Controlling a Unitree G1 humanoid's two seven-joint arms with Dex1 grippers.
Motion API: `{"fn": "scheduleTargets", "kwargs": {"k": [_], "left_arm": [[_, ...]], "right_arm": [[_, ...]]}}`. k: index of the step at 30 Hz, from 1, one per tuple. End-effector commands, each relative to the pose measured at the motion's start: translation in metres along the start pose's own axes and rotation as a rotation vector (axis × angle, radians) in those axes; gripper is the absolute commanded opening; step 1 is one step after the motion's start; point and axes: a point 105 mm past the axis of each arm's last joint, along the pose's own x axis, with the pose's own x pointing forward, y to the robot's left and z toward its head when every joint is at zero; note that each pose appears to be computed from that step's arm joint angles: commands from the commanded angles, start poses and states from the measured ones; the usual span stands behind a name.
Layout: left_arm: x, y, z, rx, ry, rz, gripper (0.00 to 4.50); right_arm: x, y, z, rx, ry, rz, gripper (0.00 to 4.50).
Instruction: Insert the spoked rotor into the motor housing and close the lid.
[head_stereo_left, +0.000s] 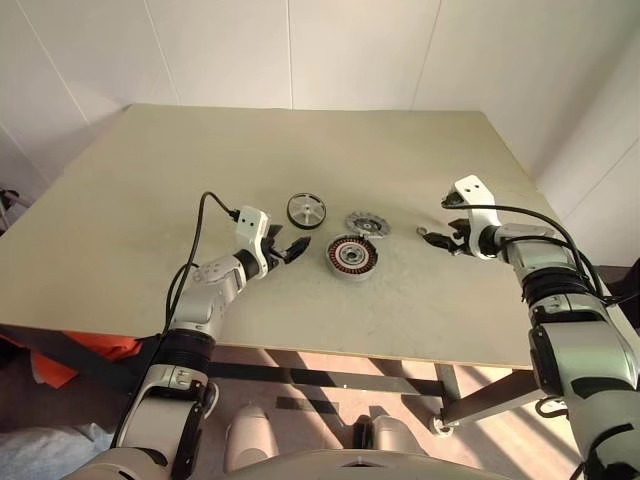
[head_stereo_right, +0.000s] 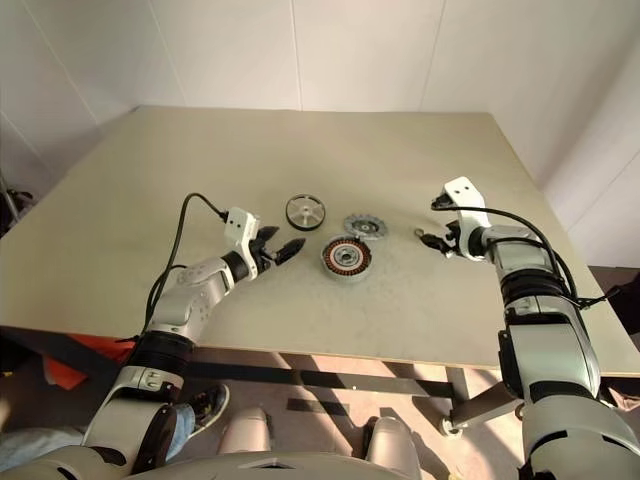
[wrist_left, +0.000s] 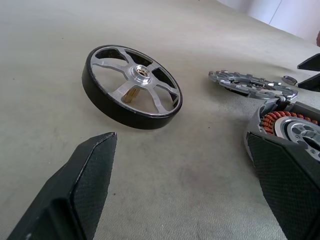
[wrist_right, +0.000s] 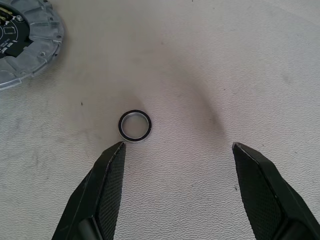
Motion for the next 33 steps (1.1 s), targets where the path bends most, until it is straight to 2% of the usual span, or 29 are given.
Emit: {"fn": "scheduleTargets", "kwargs": {"k": [1,10,20,24,28,30,33], "left_arm": [[0.000,-0.001,0.014,0.034,-0.037,-0.009,4.41],[-0.001,0.001,0.013,0.034,-0.034,0.000,4.41],[-0.003,0.002,0.012,0.036,-0.032,0.006,4.41],[-0.003,0.003,0.013,0.038,-0.031,0.004,4.41],[-0.002,0.003,0.014,0.042,-0.032,0.004,4.41],[-0.002,0.004,0.015,0.043,-0.033,0.004,4.41],[-0.002,0.004,0.015,0.043,-0.032,0.003,4.41]], "right_arm": [[0.000,0.003,0.027,0.010,-0.088,0.018,3.85],[0.005,0.008,0.032,0.032,-0.097,0.033,3.85],[0.007,0.003,0.007,0.120,-0.058,0.014,3.85],[0.007,0.003,0.003,0.130,-0.053,0.010,2.93],[0.006,0.001,0.002,0.111,-0.053,0.002,1.46],[0.005,0.000,0.003,0.090,-0.052,-0.009,0.87],[0.004,-0.002,0.005,0.068,-0.054,-0.012,0.87]]}}
